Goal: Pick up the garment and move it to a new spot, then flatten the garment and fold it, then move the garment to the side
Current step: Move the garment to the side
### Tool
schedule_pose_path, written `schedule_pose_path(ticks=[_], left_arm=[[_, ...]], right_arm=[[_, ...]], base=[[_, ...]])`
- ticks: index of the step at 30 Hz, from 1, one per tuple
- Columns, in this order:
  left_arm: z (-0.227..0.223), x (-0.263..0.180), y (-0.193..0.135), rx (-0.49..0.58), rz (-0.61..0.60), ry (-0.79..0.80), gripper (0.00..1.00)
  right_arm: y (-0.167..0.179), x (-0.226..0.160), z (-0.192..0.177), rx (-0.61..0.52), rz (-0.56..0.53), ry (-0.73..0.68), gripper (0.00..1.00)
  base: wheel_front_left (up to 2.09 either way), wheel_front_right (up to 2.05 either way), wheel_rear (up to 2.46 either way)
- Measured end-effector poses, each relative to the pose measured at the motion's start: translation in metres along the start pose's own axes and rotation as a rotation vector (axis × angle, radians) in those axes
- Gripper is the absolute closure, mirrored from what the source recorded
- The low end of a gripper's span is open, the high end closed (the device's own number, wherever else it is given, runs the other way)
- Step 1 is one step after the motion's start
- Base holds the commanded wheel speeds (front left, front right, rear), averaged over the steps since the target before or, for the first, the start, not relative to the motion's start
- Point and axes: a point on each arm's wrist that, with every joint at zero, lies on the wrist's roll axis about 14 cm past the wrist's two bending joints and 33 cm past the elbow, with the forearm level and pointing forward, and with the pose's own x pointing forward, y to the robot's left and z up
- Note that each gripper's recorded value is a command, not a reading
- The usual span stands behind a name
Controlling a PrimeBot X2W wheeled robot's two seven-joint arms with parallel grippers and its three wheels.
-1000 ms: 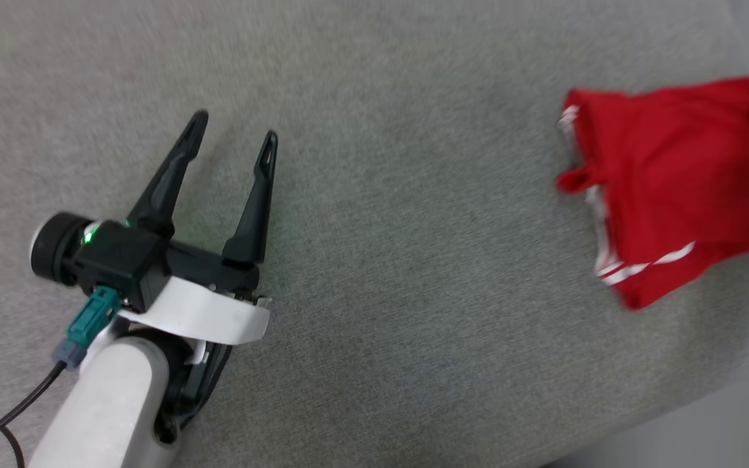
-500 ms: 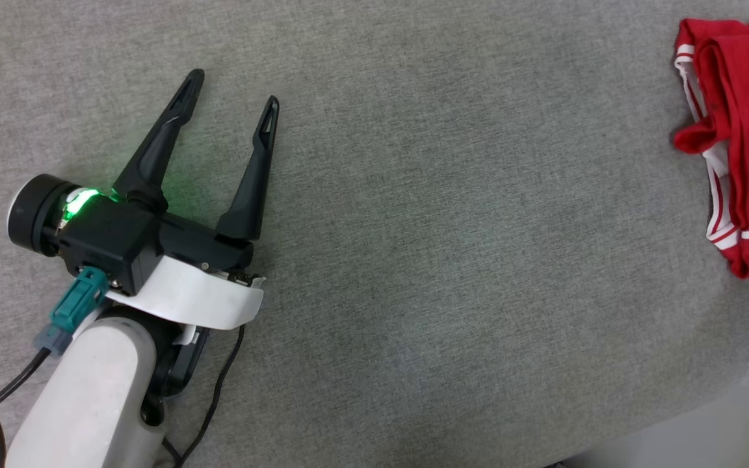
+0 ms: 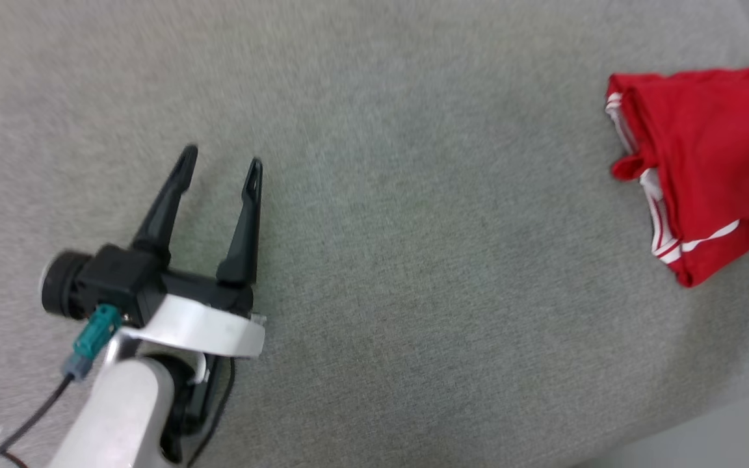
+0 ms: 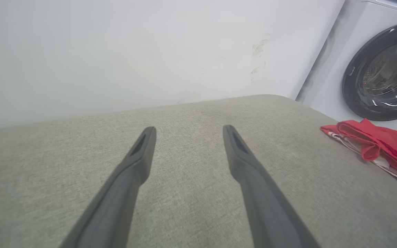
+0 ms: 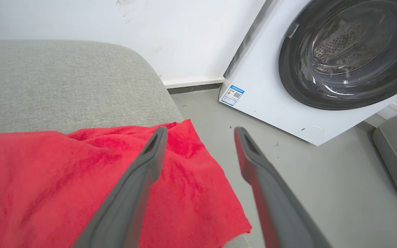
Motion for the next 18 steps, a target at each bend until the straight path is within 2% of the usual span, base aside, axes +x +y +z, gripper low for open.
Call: schedule_pose_path(ticks=[7, 13, 18], left_arm=[[0.030, -0.034, -0.005, -0.007, 0.091, -0.034, 0.00], [0.045, -0.071, 0.011, 0.014, 0.205, -0.047, 0.00], [0.057, -0.106, 0.034, 0.033, 0.324, -0.067, 0.00]], right_arm=[[0.031, -0.049, 0.016, 0.078, 0.124, -0.105, 0.00], [0.079, -0.092, 0.015, 0.156, 0.284, -0.125, 0.00], [0.130, -0.121, 0.032, 0.218, 0.441, -0.164, 0.00]], base=[[0.00, 0.00, 0.00], [0.00, 0.00, 0.00], [0.00, 0.00, 0.00]])
